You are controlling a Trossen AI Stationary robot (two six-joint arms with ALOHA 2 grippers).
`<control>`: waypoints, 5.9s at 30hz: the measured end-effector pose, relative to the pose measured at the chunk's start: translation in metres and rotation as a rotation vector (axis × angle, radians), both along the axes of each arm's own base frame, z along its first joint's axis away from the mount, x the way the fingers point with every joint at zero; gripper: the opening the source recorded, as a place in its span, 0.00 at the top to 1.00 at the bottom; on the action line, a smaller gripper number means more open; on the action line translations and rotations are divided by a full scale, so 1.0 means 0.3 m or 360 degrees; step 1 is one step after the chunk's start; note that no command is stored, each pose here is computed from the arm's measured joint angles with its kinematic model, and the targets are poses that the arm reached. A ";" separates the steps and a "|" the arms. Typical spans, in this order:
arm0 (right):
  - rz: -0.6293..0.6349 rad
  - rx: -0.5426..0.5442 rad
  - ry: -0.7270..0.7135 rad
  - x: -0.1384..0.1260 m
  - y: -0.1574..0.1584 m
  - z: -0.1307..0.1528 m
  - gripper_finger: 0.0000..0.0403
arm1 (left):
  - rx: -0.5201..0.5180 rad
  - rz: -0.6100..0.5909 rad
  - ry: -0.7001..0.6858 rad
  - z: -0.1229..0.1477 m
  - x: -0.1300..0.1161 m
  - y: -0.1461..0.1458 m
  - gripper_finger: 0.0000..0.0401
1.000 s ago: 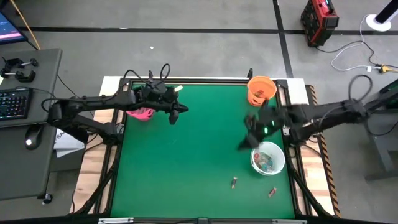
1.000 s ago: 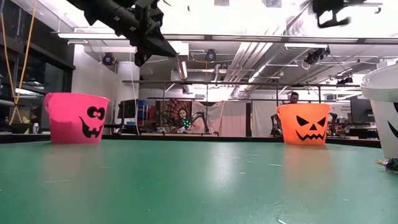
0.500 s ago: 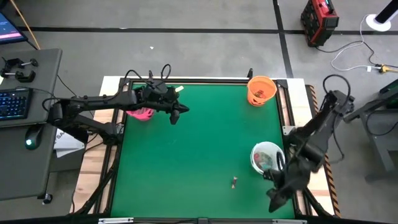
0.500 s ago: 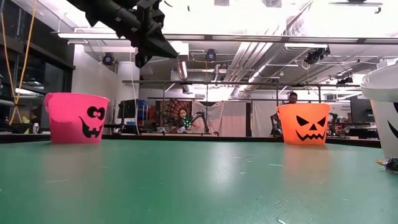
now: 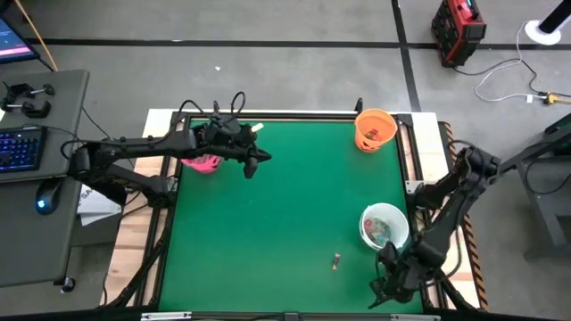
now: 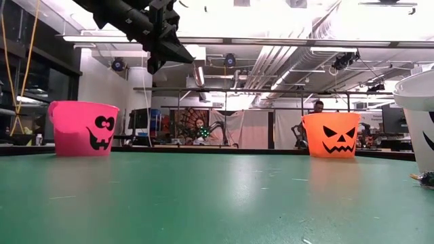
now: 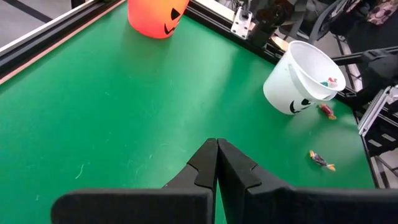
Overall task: Sort candy by brand, put in halloween buckets
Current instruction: Put the pink candy into the orange bucket
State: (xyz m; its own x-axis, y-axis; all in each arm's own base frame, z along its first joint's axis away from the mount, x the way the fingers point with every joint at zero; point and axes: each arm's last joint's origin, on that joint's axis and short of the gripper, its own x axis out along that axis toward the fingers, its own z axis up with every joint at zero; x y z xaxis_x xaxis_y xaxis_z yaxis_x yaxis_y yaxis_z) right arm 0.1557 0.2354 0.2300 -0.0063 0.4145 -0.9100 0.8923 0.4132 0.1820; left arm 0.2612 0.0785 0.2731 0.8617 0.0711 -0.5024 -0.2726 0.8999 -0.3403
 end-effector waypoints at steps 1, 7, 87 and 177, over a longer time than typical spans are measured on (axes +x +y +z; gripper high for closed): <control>0.0014 -0.0046 0.0011 0.003 0.001 -0.016 0.36 | 0.0000 0.0000 0.0000 0.000 0.000 0.000 1.00; 0.0211 -0.0344 -0.0056 0.033 0.027 -0.046 0.36 | 0.0000 0.0000 0.0001 0.000 0.000 0.000 1.00; 0.0025 -0.0815 0.0240 0.047 0.135 -0.154 0.65 | -0.0142 0.0085 -0.0013 0.000 0.000 0.001 1.00; 0.0600 -0.0352 -0.0096 -0.029 0.042 -0.297 0.69 | -0.0180 0.0104 -0.0015 0.000 0.000 0.000 1.00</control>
State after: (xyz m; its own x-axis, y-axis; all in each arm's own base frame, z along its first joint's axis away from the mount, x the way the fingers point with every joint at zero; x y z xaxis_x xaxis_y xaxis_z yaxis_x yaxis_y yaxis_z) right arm 0.1471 0.2479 0.1408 -0.0638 0.1888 -0.9799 0.6622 0.7427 0.0999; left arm 0.2612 0.0786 0.2731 0.8617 0.0707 -0.5025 -0.3258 0.8362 -0.4411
